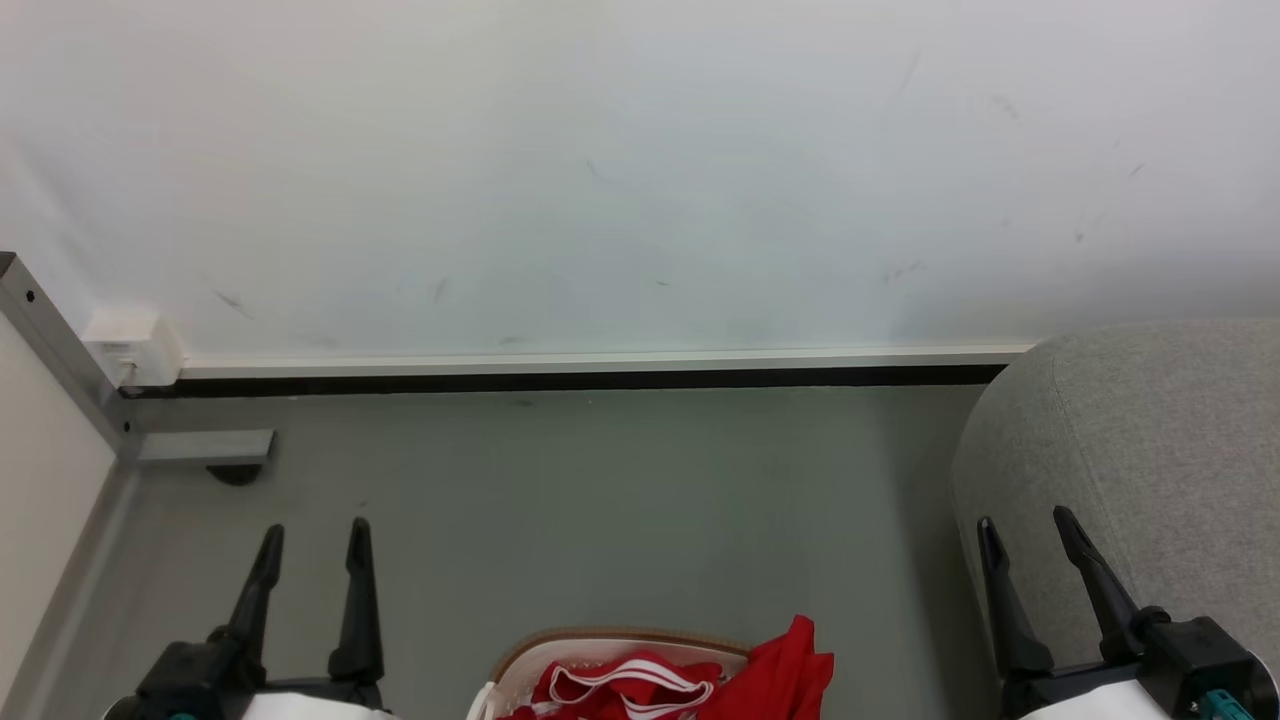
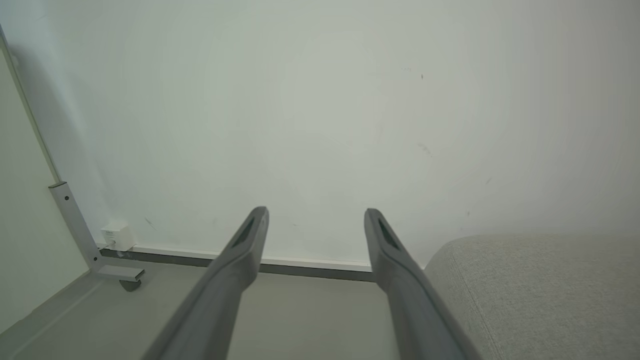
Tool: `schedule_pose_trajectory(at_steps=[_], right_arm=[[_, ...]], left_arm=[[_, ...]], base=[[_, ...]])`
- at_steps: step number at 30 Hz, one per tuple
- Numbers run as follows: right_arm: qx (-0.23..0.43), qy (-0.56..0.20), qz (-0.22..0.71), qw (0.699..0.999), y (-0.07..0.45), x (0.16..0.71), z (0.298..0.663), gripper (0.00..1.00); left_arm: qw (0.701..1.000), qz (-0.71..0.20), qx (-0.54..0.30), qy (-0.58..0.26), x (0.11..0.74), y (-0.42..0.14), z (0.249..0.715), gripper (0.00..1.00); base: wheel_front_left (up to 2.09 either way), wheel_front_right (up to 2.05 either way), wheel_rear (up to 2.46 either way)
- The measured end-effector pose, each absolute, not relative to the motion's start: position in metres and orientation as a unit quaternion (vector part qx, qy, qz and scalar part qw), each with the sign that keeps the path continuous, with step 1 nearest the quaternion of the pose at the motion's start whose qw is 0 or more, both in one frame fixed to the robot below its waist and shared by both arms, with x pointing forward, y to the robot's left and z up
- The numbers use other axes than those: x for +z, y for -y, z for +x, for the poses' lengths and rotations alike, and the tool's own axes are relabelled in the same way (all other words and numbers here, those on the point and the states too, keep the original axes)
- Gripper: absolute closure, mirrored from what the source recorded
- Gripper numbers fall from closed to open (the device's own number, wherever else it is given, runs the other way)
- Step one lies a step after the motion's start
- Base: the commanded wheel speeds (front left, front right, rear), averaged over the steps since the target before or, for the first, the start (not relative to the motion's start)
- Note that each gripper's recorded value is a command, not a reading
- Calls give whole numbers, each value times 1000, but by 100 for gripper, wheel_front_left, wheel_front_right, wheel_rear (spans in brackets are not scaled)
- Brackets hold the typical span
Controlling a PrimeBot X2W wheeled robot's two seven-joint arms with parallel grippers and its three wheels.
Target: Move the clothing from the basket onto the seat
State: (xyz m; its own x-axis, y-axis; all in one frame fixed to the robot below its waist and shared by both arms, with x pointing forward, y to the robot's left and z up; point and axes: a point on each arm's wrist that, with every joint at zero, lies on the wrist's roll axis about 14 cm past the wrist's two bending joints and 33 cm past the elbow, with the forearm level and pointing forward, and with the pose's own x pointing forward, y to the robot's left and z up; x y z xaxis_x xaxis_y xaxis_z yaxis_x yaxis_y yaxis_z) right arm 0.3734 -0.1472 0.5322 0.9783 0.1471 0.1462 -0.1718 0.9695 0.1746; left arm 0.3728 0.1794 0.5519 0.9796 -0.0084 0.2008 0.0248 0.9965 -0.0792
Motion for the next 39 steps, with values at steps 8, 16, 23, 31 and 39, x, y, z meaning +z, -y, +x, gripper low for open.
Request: schedule_pose_trajectory(at_steps=[8,16,23,31,39], right_arm=[[86,78,72,991,145,536,372,0],[94,89,53,990,140,542,371,0],[95,93,50,990,139,543,370,0],[90,94,56,990,142,543,370,0],[58,91,72,992,163,540,375,0]], left_arm=[[993,-15,-9,114,557,-179,372,0],[992,10,-12,122,560,-177,371,0],[992,12,-13,124,560,-178,372,0],[993,-1,-12,121,558,-179,374,0],[995,-31,-48,76,528,-159,390,0]], base=[[0,0,0],[0,0,0],[0,0,0],[0,0,0],[0,0,0]])
